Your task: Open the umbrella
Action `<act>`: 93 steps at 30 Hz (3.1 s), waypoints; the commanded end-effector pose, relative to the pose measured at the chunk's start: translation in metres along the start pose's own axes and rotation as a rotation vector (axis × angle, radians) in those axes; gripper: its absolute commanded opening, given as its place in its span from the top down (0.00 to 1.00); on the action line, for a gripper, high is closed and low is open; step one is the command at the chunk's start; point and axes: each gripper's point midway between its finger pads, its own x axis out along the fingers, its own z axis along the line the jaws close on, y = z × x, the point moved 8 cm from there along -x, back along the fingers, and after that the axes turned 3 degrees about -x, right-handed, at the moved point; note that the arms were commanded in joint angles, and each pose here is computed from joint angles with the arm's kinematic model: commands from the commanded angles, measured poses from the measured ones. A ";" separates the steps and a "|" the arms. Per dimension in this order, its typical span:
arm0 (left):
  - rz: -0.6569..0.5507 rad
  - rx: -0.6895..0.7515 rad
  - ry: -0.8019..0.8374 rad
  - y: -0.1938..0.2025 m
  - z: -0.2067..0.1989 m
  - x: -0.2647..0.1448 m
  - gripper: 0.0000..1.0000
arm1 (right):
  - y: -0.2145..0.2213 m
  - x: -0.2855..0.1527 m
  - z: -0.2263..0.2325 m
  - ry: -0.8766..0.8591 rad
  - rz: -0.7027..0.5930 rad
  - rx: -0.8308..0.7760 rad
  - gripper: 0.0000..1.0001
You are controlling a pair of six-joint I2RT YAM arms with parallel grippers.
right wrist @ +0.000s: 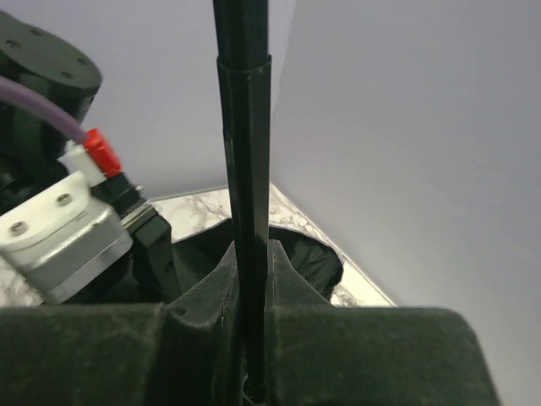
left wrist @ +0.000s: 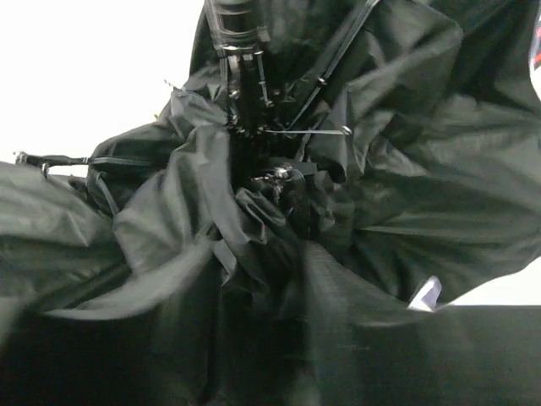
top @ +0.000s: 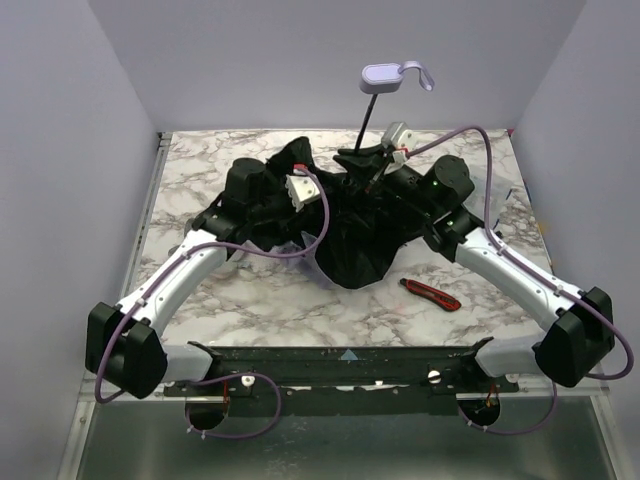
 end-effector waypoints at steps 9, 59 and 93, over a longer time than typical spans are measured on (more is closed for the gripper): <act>-0.130 -0.174 -0.039 -0.022 0.019 -0.059 1.00 | -0.002 -0.021 0.000 -0.065 0.099 -0.106 1.00; -0.119 -0.073 0.036 -0.030 -0.004 -0.043 0.45 | 0.042 -0.044 -0.008 -0.253 0.198 0.068 1.00; 0.516 -0.133 -0.097 0.100 0.024 -0.026 0.95 | 0.001 -0.049 -0.036 -0.141 0.236 0.058 1.00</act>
